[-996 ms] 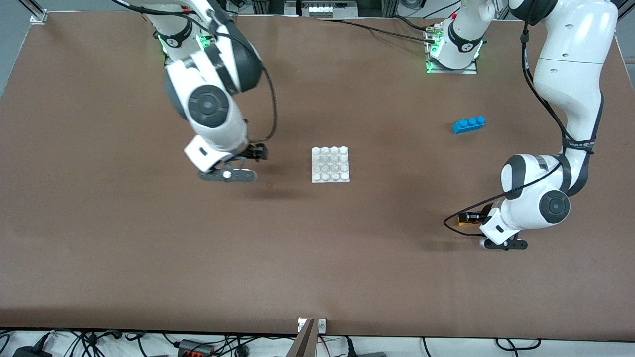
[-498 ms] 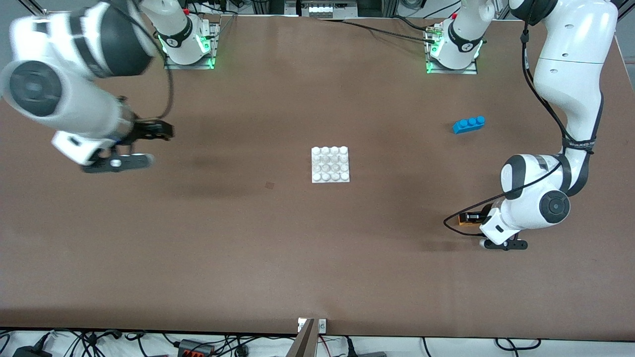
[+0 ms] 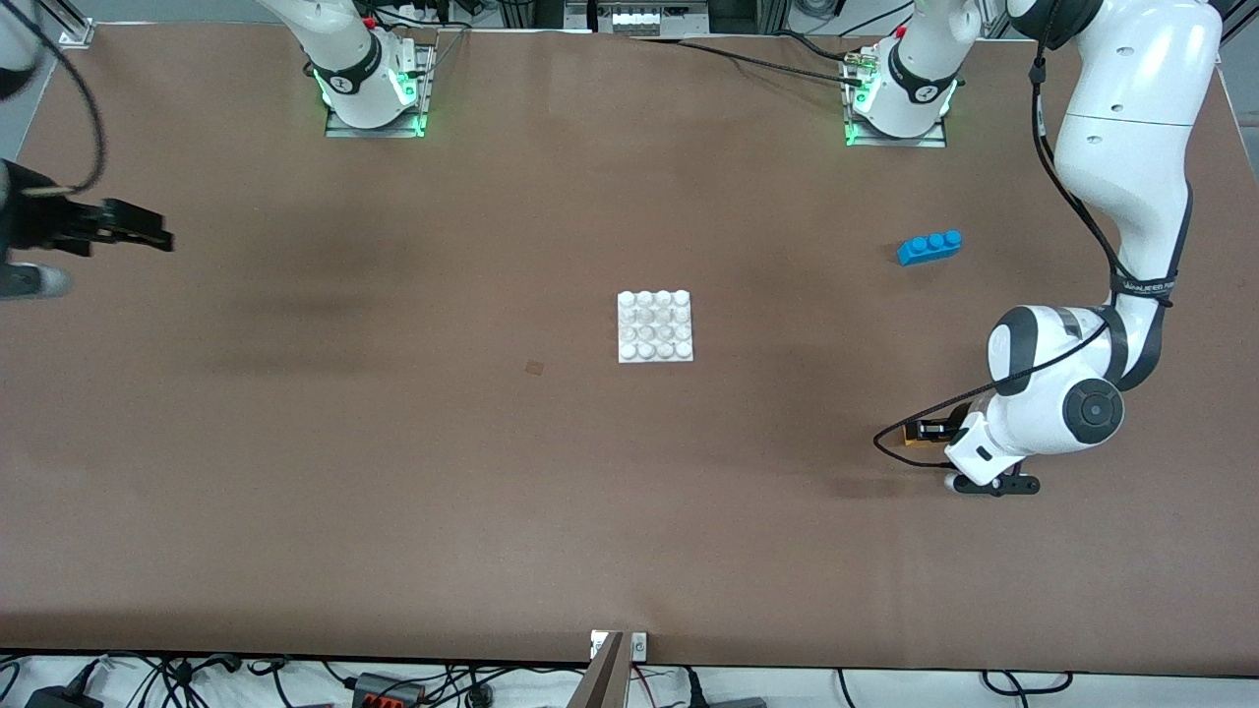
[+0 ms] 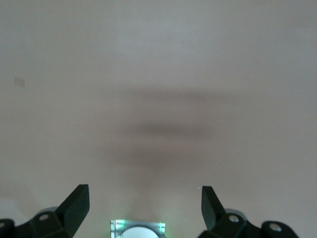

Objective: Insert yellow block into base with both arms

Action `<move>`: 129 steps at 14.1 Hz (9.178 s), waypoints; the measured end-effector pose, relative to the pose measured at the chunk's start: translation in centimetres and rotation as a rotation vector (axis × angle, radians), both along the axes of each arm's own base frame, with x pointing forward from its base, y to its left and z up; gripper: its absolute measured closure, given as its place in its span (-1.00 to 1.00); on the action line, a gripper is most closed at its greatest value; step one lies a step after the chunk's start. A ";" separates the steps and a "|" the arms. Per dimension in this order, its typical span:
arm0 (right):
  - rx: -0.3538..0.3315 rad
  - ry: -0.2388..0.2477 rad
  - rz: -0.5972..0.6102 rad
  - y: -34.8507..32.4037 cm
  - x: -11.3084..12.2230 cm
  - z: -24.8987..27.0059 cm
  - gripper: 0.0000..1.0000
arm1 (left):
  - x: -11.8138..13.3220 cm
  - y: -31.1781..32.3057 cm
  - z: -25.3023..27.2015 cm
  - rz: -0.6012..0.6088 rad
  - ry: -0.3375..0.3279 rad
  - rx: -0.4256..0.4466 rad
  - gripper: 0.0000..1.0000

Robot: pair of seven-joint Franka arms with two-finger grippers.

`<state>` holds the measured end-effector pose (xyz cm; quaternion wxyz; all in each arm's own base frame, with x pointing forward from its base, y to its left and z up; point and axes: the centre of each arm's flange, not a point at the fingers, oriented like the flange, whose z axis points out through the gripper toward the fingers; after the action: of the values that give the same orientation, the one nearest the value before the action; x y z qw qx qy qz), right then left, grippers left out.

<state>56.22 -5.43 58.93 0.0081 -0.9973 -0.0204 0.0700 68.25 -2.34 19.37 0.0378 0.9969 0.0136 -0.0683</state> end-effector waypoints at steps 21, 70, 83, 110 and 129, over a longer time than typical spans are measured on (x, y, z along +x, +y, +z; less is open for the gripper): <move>0.001 -0.040 -0.031 2.7 -3.3 2.8 -1.00 | -4.0 -23.6 9.1 -0.003 0.101 -0.034 -0.38; 0.001 -0.042 -0.002 4.4 -3.3 2.9 -1.00 | -18.2 -43.7 2.4 -0.024 0.020 -0.016 -0.38; 0.001 -0.042 -0.002 4.4 -3.3 2.9 -1.00 | -18.7 -44.1 2.3 -0.018 0.022 -0.020 -0.38; 0.000 -0.042 -0.003 4.4 -3.3 2.9 -1.00 | -8.7 -30.5 16.9 0.177 -0.098 0.037 -1.00; -0.002 -0.152 -0.225 3.4 -1.4 2.7 -1.00 | -8.8 -4.8 36.9 0.093 0.001 0.092 -1.00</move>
<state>54.79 -2.06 61.60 0.0135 -0.9957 0.0909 -0.0070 59.47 -7.17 56.25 -0.0050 0.9958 0.0629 -0.0663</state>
